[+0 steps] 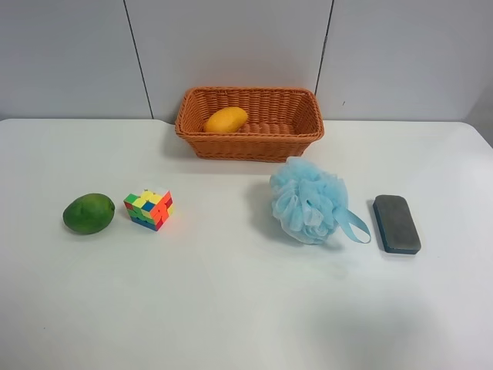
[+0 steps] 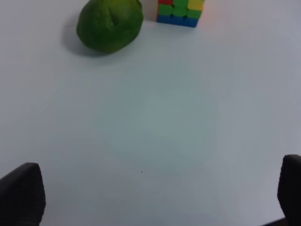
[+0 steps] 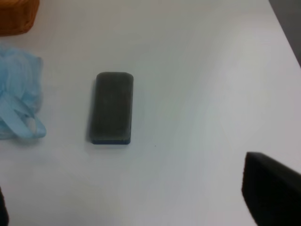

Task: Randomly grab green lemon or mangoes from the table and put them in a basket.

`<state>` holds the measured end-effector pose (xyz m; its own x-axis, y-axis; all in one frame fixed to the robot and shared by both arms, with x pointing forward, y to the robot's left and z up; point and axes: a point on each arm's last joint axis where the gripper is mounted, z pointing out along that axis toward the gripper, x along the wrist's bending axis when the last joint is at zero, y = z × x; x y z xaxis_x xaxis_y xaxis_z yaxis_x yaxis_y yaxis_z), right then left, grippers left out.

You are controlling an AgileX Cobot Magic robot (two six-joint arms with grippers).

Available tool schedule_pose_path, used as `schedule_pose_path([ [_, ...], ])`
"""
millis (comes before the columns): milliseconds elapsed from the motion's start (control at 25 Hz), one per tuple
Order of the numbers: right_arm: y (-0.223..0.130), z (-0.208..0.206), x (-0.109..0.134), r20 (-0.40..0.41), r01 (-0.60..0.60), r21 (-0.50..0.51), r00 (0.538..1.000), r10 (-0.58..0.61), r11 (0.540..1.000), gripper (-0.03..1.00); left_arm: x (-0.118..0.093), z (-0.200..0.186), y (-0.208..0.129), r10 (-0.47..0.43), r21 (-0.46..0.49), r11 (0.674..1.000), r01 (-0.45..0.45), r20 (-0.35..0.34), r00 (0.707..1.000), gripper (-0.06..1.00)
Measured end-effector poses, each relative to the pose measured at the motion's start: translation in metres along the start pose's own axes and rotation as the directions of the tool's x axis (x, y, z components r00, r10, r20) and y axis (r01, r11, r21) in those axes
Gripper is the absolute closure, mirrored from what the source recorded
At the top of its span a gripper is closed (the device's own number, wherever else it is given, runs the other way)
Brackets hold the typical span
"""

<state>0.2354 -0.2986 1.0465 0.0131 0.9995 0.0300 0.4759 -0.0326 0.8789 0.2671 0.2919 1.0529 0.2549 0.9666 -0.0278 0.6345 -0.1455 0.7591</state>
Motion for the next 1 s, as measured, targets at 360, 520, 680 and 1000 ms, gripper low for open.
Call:
schedule_pose_path([
  [360, 0.000, 0.000, 0.000, 0.000, 0.000, 0.000, 1.000, 0.000, 1.000, -0.03, -0.001, -0.019, -0.014, -0.077, -0.172, 0.983, 0.059, -0.103, 0.992, -0.05],
  [520, 0.000, 0.000, 0.000, 0.000, 0.000, 0.000, 1.000, 0.000, 1.000, -0.03, -0.003, -0.027, -0.020, -0.097, -0.243, 0.968, 0.064, -0.128, 0.987, -0.05],
  [680, 0.000, 0.000, 0.000, 0.000, 0.000, 0.000, 1.000, 0.000, 1.000, -0.03, -0.003, -0.028, -0.021, -0.100, -0.252, 0.965, 0.065, -0.131, 0.986, -0.05],
  [1000, 0.000, 0.000, 0.000, 0.000, 0.000, 0.000, 1.000, 0.000, 1.000, -0.03, -0.003, -0.029, -0.022, -0.100, -0.258, 0.964, 0.064, -0.130, 0.986, -0.05],
])
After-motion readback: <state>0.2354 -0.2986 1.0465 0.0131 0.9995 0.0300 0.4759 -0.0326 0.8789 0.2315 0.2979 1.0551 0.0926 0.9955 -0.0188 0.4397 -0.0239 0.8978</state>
